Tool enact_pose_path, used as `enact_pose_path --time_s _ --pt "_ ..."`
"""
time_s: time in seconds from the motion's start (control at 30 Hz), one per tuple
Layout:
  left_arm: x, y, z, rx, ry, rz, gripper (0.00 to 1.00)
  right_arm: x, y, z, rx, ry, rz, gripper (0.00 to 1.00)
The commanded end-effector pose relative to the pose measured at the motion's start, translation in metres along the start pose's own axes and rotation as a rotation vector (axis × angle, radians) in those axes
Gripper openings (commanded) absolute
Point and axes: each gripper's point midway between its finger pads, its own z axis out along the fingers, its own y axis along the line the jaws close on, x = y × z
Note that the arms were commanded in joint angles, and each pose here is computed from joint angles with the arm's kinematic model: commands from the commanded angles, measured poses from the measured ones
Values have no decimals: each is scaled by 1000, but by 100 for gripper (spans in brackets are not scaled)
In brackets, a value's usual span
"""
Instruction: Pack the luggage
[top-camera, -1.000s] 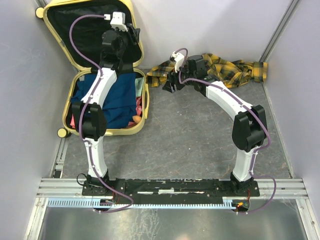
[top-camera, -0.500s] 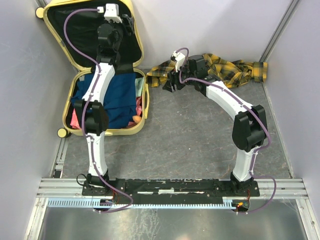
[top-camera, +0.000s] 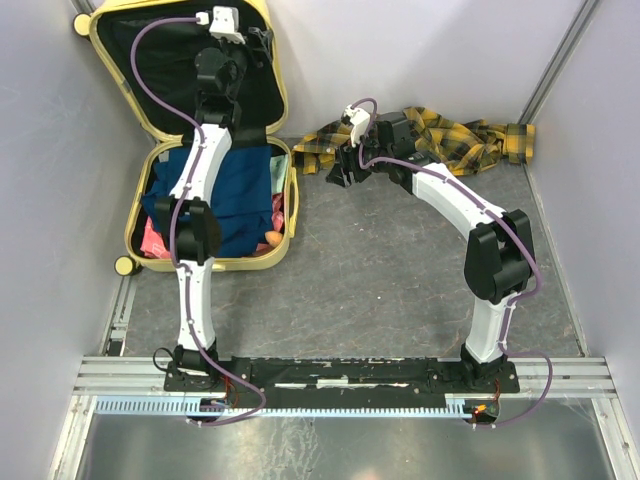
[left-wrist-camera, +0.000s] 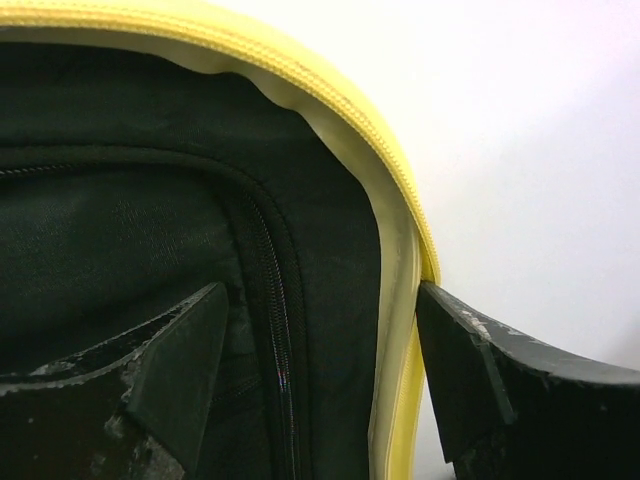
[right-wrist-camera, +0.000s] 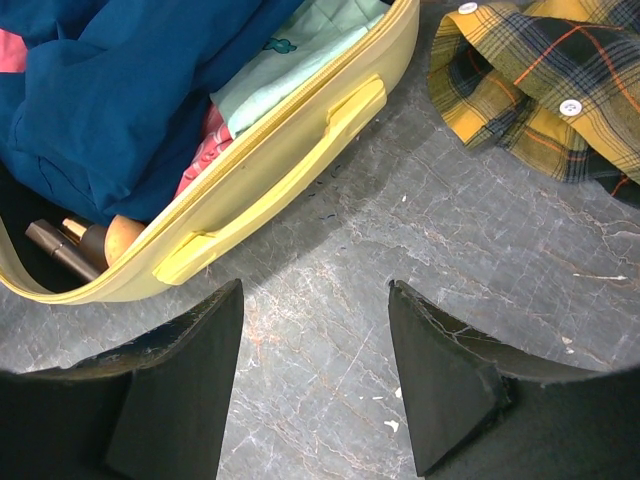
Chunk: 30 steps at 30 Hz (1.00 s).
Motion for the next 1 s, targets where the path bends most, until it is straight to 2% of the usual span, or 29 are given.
enact_pose_path --time_s 0.0,0.13,0.3,0.57,0.7,0.8,0.87,0.9,0.97 --pt "-50 -39 -12 127 -78 2 83 -30 7 -15 0 -78 -55 68" --pt "-34 -48 -29 171 -16 10 84 -28 7 -17 4 -75 -59 68" --pt "-27 -45 -45 149 11 12 84 -24 6 -18 10 -69 -56 67" --pt "-35 -19 -11 4 -35 -18 82 -30 6 -12 -1 -83 -39 68" --pt "-54 -28 4 35 -110 -35 71 -29 4 -11 2 -79 -40 68" --pt "-50 -37 9 49 -123 -3 59 -27 4 -10 3 -75 -38 68" --pt "-49 -36 7 43 -116 16 43 -27 4 -11 3 -75 -38 68" --pt "-41 -35 7 35 -100 20 30 -27 4 -11 5 -74 -38 68" --pt "-60 -34 0 19 -108 37 16 -27 4 -12 4 -75 -39 68"
